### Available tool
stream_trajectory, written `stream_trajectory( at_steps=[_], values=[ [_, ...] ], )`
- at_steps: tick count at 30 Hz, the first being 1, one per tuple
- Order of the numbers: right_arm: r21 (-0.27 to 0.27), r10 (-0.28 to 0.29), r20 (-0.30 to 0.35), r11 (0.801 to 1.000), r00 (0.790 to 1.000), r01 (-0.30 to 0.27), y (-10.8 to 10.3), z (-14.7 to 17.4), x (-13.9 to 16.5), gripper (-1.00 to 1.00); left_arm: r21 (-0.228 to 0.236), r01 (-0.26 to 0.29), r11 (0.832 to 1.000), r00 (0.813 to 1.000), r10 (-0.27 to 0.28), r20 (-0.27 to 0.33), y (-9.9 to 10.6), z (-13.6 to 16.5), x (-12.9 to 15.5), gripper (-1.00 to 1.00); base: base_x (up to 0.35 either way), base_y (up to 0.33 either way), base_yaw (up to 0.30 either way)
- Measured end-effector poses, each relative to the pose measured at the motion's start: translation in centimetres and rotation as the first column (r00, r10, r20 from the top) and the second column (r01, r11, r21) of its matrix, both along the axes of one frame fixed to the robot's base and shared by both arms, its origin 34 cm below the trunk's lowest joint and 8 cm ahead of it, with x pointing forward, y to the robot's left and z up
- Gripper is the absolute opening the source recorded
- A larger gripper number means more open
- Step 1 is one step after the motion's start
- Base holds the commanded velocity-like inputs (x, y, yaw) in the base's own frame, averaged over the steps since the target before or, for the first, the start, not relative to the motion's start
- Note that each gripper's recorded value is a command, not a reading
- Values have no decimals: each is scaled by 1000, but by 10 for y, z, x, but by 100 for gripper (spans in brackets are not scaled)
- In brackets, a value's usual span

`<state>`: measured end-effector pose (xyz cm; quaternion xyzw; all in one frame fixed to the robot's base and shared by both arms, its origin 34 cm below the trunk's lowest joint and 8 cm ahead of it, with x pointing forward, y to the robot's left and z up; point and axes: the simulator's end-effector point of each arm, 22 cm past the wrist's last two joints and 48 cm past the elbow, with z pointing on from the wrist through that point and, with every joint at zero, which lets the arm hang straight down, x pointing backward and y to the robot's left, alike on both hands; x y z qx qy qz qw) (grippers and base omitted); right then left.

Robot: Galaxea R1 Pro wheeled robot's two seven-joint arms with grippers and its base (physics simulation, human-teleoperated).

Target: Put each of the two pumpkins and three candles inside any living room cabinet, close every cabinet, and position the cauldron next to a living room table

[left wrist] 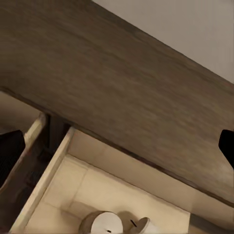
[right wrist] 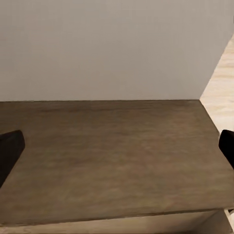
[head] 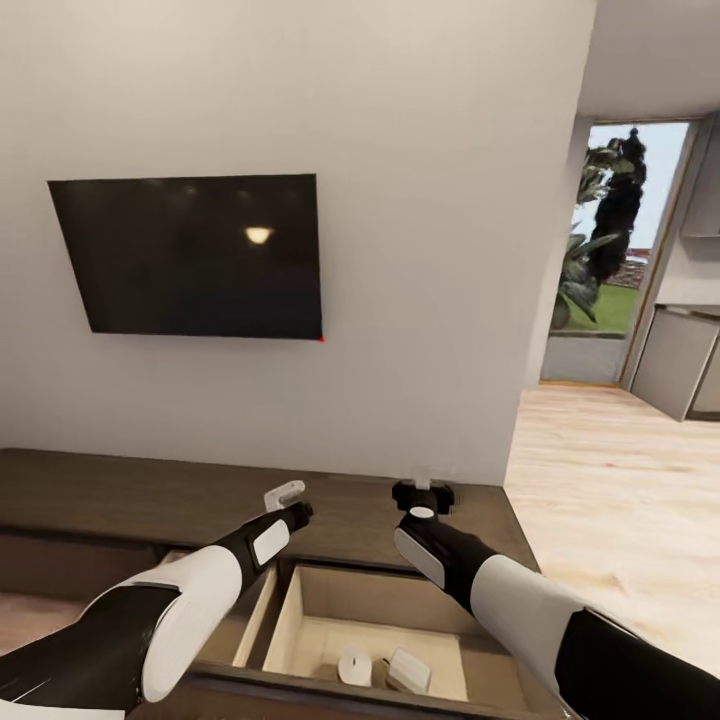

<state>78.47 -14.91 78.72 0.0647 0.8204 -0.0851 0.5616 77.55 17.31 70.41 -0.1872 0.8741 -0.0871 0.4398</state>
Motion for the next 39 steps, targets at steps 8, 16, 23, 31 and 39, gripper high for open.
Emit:
stream_trajectory(
  at_steps=[8, 16, 23, 31, 39],
  values=[
    [4, 5, -7, 1000, 1000, -5, 4, 11, -1, 100, 1, -2, 1000, 1000, 2, -2, 1, 15, 2, 100, 0, 0, 300],
    [2, 4, -15, 1000, 1000, -4, 5, 11, -2, 100, 2, -2, 1000, 1000, 2, -5, 1, 18, 2, 100, 0, 0, 281],
    [3, 4, -20, 1000, 1000, -4, 6, 8, -2, 100, 1, -1, 1000, 1000, 1, -11, 0, 15, 1, 100, 0, 0, 122],
    [5, 8, -32, 1000, 999, -7, 8, 0, -2, 100, 0, 1, 1000, 1000, -1, -24, -2, 7, 0, 100, -6, 0, 48],
    [12, 18, -47, 1000, 999, -17, 15, -9, -6, 100, 0, 2, 1000, 1000, -2, -29, -2, 3, 0, 100, -135, 0, 18]
  ],
)
